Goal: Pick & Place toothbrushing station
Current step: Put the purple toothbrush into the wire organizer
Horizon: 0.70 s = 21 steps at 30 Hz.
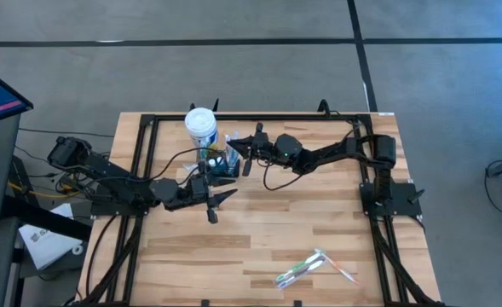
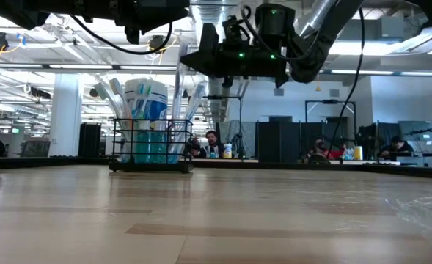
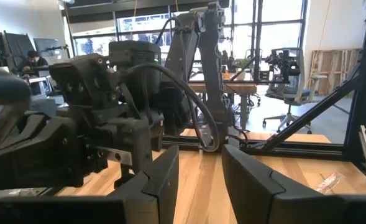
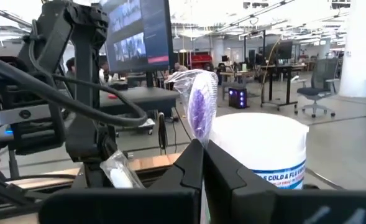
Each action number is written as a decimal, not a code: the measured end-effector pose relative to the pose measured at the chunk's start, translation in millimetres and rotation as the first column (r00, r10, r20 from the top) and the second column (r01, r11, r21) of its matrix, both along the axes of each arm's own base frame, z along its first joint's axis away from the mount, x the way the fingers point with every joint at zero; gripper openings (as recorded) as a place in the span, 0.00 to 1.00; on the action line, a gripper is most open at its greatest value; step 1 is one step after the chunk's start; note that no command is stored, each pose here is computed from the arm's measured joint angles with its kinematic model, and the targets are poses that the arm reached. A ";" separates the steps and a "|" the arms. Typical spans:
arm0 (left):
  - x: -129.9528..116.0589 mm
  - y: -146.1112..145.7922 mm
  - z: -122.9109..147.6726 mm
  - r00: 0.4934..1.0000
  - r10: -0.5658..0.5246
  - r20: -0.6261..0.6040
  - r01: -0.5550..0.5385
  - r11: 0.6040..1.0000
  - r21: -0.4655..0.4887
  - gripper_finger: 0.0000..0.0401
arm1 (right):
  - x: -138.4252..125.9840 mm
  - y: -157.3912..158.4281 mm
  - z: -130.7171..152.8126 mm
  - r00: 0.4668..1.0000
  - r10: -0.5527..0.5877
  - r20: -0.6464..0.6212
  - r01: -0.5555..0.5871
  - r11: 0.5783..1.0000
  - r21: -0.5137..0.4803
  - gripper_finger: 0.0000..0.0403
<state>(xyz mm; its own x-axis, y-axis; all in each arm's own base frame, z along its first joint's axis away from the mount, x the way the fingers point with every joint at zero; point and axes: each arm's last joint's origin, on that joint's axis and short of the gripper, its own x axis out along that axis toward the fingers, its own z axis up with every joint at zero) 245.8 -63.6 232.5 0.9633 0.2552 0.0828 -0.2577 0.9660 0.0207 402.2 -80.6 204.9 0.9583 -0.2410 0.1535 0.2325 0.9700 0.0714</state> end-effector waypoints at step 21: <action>0.0 0.0 -0.1 1.000 0.000 -0.001 0.000 1.000 0.000 0.29 | -5.6 8.1 -19.1 0.995 0.018 -0.099 -0.015 0.999 0.029 0.00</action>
